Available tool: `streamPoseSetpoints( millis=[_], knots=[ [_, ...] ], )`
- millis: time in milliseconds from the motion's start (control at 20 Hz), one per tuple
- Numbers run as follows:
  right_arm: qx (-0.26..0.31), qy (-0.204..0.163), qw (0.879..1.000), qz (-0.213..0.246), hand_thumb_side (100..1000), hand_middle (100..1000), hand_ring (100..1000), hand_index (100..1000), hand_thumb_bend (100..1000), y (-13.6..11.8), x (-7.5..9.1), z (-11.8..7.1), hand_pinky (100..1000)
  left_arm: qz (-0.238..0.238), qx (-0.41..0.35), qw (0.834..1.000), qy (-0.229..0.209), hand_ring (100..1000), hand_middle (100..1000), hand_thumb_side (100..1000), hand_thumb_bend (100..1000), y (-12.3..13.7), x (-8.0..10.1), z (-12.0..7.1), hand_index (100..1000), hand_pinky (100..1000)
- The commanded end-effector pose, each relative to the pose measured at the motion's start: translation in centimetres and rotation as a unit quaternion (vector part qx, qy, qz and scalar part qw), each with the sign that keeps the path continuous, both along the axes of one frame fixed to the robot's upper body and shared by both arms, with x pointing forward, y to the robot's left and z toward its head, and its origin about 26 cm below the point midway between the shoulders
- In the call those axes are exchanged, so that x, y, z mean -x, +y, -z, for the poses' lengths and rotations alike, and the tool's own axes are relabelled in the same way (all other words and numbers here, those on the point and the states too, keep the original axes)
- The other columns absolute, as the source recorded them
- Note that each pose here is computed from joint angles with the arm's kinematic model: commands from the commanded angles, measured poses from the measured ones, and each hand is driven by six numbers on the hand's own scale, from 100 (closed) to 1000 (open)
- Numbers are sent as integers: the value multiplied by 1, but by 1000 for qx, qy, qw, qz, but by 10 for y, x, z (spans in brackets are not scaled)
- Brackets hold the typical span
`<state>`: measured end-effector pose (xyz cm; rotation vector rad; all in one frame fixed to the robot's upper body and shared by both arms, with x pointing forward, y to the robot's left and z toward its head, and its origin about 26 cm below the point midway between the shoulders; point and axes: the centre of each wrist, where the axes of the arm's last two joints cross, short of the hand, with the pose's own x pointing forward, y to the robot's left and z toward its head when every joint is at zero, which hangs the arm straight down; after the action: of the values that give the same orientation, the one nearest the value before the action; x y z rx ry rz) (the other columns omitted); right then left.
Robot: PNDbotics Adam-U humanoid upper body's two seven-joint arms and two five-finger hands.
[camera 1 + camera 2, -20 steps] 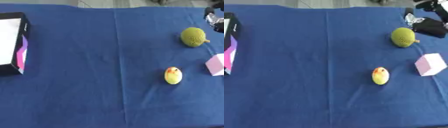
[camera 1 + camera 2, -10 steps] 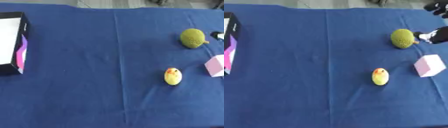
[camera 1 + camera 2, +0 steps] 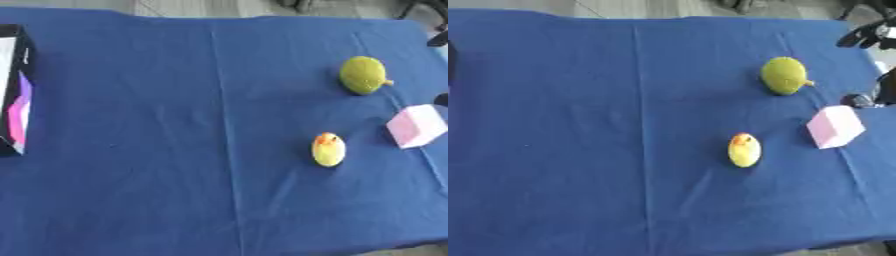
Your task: Pick up the objects with one hand, pass them to the other hand, and then place them into the box on the other side of the table.
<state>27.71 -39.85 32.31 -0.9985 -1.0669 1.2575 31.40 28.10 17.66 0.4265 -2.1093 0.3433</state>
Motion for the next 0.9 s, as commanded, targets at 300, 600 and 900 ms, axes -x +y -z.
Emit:
streamPoseSetpoints(
  millis=[300,600,900],
  knots=[
    [97,33,994,-31,100,954,983,933,487,20,9,-2,968,-19,-21,1000,-10,727,743,905,211,12,5,-8,896,685],
    [116,53,991,-35,100,951,984,936,512,24,9,12,971,-16,-18,1000,-10,727,743,906,211,10,5,-9,897,686],
    [128,37,991,-18,100,937,970,925,517,19,4,21,963,-11,-16,1000,-11,727,744,906,210,8,4,-10,897,686]
  ],
)
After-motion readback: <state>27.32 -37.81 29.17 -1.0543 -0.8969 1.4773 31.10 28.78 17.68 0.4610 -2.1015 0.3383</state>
